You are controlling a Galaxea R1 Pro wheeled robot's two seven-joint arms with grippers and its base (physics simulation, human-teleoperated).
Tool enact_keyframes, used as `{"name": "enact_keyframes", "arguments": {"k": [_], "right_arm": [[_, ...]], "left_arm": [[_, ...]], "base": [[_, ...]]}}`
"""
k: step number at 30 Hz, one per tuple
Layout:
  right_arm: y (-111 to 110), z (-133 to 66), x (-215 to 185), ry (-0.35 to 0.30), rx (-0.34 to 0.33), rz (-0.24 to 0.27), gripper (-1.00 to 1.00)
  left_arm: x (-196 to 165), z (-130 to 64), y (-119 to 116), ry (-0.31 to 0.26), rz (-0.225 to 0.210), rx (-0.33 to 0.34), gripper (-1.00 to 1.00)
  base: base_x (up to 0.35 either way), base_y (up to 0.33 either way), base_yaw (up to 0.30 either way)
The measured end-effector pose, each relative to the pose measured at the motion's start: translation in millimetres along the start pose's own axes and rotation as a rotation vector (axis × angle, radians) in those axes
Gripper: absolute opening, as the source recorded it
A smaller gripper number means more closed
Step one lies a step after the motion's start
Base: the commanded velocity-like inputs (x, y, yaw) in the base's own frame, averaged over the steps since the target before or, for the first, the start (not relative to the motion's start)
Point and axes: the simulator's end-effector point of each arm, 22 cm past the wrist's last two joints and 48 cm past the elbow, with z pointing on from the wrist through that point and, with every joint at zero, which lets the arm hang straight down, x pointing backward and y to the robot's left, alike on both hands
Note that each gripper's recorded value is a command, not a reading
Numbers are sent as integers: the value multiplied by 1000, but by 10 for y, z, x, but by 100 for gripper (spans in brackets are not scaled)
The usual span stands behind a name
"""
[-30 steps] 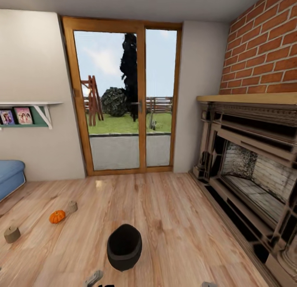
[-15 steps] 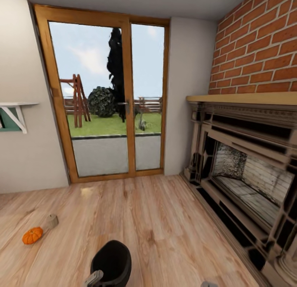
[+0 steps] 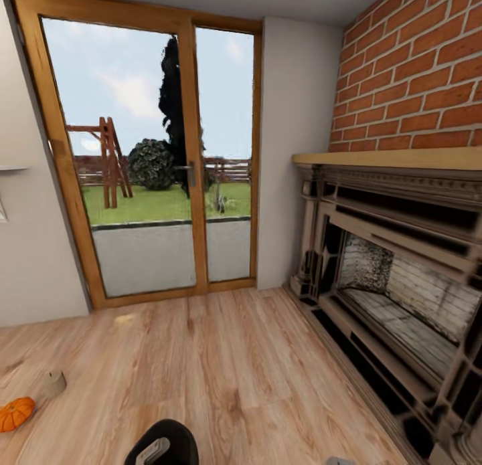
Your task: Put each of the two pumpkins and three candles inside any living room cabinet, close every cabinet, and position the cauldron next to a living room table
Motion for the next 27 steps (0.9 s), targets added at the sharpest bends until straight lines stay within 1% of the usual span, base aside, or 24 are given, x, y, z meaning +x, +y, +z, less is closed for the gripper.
{"name": "enact_keyframes", "arguments": {"k": [2,6,7,8,11,22,27], "right_arm": [[-2,2,5,1,0,0,100],[0,7,12,2,0,1,100],[-2,6,12,3,0,1,100],[-5,6,12,3,1,1,100],[-5,6,13,3,1,0,100],[3,8,10,2,-1,0,100],[7,7,12,2,-1,-1,100]], "left_arm": [[8,6,0,2,0,-2,100],[9,11,7,0,0,-5,100],[-9,11,9,-8,3,-5,100],[-71,9,12,-37,15,-6,100],[-98,8,16,-51,20,-7,100],[-106,7,23,-57,22,-9,100],[-106,6,22,-57,22,-8,100]], "base": [[82,-142,-157],[14,-145,-27],[2,-35,-4],[2,-28,-3],[1,-12,-2],[0,-4,0],[112,-170,0]]}}
